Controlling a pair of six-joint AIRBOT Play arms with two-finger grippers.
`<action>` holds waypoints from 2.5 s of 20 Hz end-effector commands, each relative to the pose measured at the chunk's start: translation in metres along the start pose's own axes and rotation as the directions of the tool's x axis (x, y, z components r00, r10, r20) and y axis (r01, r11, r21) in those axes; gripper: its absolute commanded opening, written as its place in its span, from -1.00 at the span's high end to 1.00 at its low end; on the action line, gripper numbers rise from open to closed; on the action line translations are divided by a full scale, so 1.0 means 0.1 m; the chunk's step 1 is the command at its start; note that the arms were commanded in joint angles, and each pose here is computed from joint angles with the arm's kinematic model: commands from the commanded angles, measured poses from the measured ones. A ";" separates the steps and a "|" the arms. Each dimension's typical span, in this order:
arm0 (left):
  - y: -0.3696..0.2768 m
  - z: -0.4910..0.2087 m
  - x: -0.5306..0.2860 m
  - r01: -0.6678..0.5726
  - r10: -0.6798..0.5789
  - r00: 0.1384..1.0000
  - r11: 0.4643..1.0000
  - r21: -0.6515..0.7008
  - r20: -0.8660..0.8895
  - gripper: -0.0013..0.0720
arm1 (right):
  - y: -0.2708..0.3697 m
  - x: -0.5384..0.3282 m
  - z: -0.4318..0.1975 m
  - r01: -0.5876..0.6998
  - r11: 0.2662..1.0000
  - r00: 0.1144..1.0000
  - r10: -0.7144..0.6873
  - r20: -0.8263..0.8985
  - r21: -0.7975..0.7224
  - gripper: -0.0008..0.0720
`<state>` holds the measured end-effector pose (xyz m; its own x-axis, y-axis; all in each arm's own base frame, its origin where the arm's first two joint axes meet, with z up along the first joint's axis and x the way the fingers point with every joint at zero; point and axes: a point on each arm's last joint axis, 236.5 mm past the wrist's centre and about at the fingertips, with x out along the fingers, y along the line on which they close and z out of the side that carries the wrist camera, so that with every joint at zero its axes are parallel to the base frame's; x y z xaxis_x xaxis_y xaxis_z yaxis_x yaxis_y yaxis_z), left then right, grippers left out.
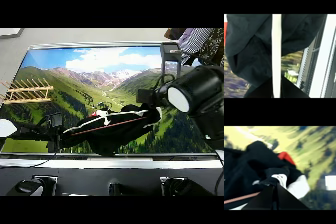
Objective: Fold the clothes and pants, and hang the long-sleeved shirts on hangers.
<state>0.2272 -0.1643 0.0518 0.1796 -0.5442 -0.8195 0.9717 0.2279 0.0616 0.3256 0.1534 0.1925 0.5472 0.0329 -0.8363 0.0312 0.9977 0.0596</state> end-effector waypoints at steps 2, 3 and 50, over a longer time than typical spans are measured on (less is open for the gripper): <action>0.08 0.07 0.04 -0.031 0.031 0.999 0.999 -0.021 0.015 0.85 | 0.22 -0.22 0.08 -0.119 0.992 0.993 0.118 0.023 0.035 0.87; 0.07 0.07 0.04 -0.030 0.031 0.999 0.999 -0.024 0.014 0.85 | 0.23 -0.29 0.13 -0.130 0.991 0.991 0.129 0.040 0.040 0.87; 0.07 0.78 0.79 -0.047 0.071 0.991 0.978 -0.205 0.110 0.85 | 1.30 -0.82 0.12 -0.552 0.822 0.828 0.560 -0.027 0.140 0.87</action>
<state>0.2551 -0.2645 0.0339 0.2509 -0.6102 -0.7515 0.9217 0.3878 -0.0072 0.3001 0.2718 0.2739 0.4734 0.5571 -0.6823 -0.1491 0.8141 0.5613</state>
